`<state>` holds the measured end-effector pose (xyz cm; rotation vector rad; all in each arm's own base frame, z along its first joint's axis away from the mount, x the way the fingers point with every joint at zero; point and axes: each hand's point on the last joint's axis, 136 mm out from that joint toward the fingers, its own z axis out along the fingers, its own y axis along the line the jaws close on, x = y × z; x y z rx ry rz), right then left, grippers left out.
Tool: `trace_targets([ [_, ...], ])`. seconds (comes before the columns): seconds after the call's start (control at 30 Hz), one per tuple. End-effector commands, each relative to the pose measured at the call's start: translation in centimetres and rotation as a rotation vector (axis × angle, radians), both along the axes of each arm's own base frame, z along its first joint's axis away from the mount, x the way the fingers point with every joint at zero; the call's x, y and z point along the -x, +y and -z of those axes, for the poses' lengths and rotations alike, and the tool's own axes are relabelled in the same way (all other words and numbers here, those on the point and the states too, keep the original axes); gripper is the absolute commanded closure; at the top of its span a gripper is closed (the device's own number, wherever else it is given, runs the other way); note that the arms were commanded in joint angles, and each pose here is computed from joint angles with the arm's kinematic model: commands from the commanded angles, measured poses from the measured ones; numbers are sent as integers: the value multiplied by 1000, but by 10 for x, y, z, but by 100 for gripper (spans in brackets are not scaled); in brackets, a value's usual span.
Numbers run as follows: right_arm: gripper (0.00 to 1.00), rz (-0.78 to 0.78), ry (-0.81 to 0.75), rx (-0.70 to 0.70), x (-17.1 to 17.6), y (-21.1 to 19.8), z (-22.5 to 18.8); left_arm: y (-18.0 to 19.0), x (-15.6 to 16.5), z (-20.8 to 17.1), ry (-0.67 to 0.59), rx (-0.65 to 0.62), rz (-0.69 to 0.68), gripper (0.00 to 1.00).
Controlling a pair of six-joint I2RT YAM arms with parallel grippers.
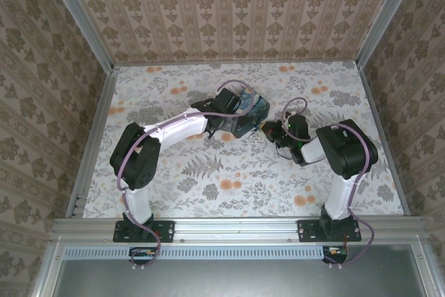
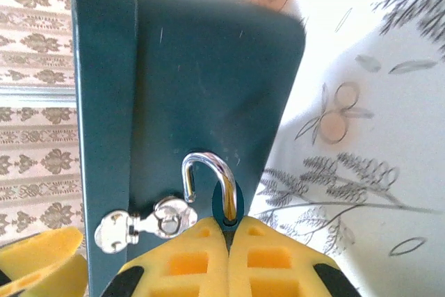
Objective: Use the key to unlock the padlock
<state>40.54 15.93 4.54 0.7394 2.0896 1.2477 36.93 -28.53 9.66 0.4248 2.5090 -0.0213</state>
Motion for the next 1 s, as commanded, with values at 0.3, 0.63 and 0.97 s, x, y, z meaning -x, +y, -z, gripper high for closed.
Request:
trace_targets([
  [0.3, 100, -24, -54, -92, 3, 1, -31, 33, 22, 36, 149, -182, 21, 10],
  [0.63, 100, -104, -33, -44, 62, 12, -39, 14, 19, -17, 84, -32, 40, 3],
  [0.97, 100, -297, -63, 40, 142, 87, -50, 17, 34, -73, 15, 105, 44, 0],
])
